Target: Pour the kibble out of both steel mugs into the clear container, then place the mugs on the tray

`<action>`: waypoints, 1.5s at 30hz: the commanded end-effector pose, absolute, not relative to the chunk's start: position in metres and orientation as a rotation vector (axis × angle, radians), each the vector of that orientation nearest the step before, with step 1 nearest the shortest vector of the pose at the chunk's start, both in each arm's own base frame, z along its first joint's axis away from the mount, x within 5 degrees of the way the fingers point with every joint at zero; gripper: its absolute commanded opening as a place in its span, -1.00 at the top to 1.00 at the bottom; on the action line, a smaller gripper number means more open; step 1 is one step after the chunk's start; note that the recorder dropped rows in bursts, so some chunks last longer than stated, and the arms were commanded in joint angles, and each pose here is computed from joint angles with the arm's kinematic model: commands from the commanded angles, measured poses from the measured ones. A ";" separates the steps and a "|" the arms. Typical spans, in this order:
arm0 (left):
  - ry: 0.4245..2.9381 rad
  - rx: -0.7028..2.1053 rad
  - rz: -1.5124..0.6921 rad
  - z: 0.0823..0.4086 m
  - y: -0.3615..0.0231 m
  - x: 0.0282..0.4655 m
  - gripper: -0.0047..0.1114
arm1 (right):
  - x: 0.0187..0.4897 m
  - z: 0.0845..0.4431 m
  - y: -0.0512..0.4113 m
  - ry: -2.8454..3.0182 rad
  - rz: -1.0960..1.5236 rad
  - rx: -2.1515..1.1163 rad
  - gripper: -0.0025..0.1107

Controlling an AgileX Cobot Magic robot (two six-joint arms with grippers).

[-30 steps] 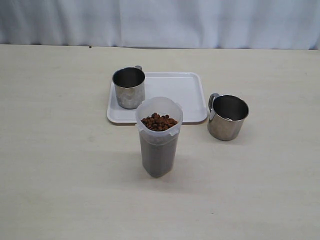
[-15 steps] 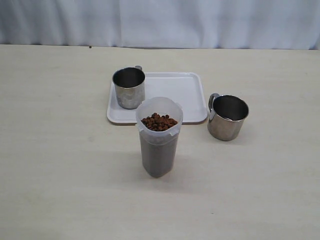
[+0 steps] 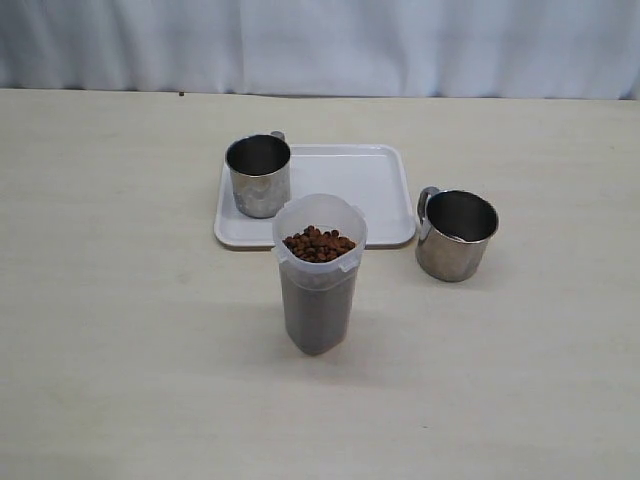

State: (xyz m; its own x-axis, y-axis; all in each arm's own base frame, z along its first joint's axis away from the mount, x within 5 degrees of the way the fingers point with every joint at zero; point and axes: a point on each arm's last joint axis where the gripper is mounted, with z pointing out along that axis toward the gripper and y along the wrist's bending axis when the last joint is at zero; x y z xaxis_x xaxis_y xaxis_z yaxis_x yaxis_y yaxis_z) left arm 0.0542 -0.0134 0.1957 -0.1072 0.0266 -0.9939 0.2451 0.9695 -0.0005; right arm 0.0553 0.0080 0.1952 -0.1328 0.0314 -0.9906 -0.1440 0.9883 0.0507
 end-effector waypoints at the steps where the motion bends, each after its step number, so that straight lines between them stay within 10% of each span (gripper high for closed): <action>1: 1.655 0.024 -0.107 0.198 -0.005 0.056 0.92 | 0.055 0.194 0.008 1.696 0.150 -0.093 0.87; 45: 1.633 0.052 0.019 0.200 -0.001 0.056 0.92 | 0.055 0.194 0.007 1.686 0.038 -0.195 0.87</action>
State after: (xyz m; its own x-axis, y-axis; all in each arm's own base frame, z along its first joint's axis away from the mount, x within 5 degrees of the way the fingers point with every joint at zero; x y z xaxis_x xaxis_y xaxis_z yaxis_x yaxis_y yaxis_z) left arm 0.0563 -0.0005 0.2003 -0.0593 0.0423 -0.9973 0.0166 0.9990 0.0413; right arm 0.0553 0.0079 0.1952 -0.1308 0.0185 -0.9912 -0.1448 0.9887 0.0376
